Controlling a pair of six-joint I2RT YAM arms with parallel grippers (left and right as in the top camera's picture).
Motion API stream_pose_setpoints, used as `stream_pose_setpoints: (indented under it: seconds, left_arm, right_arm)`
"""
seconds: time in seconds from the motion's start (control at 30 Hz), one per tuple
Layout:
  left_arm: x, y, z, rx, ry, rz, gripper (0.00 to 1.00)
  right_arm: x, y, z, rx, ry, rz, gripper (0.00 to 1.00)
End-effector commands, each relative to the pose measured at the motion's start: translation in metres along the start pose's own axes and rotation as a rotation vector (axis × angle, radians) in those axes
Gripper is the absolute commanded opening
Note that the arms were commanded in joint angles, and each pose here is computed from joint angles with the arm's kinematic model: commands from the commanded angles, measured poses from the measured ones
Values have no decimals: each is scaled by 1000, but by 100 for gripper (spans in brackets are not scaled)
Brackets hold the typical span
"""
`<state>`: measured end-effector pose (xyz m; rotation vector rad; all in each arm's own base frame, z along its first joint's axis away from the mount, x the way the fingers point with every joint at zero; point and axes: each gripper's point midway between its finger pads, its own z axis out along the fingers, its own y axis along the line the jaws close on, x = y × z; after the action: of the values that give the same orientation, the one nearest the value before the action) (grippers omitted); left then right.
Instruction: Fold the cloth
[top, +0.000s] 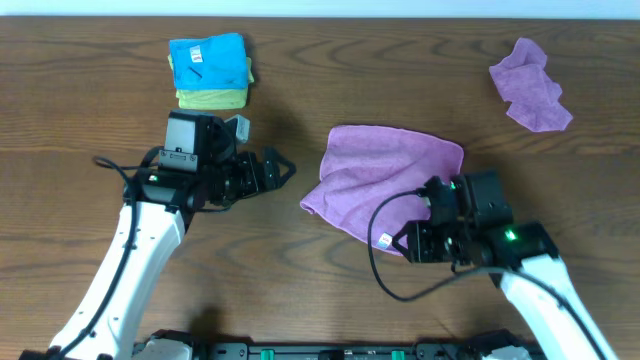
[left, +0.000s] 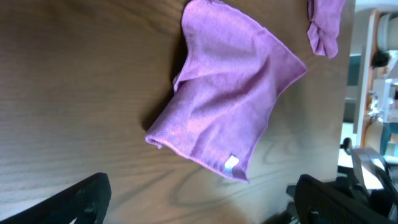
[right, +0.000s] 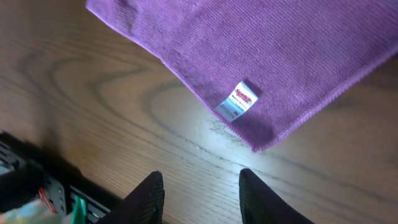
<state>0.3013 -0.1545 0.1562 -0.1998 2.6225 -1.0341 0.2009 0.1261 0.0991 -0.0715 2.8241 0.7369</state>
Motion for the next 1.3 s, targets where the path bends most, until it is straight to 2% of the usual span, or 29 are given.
stream_pose_setpoints:
  seconds: [0.0,0.37,0.63,1.1,1.27]
  left_arm:
    - [17,11,21,47,59,-171,95]
    - [42,53,59,152,-16,-585,95]
    - [55,74,67,157,-57,-781,95]
    - [42,51,85,214,-124,-861,96]
    - [30,47,94,280,-130,-886,96]
  right_arm:
    - [1,4,-11,-20,-59,46,40]
    - [10,-3,-22,24,-78,68,43]
    - [9,-2,-22,23,-86,65,43]
    - [7,-6,-22,43,-95,64,43]
    - [7,-6,-22,43,-96,64,43]
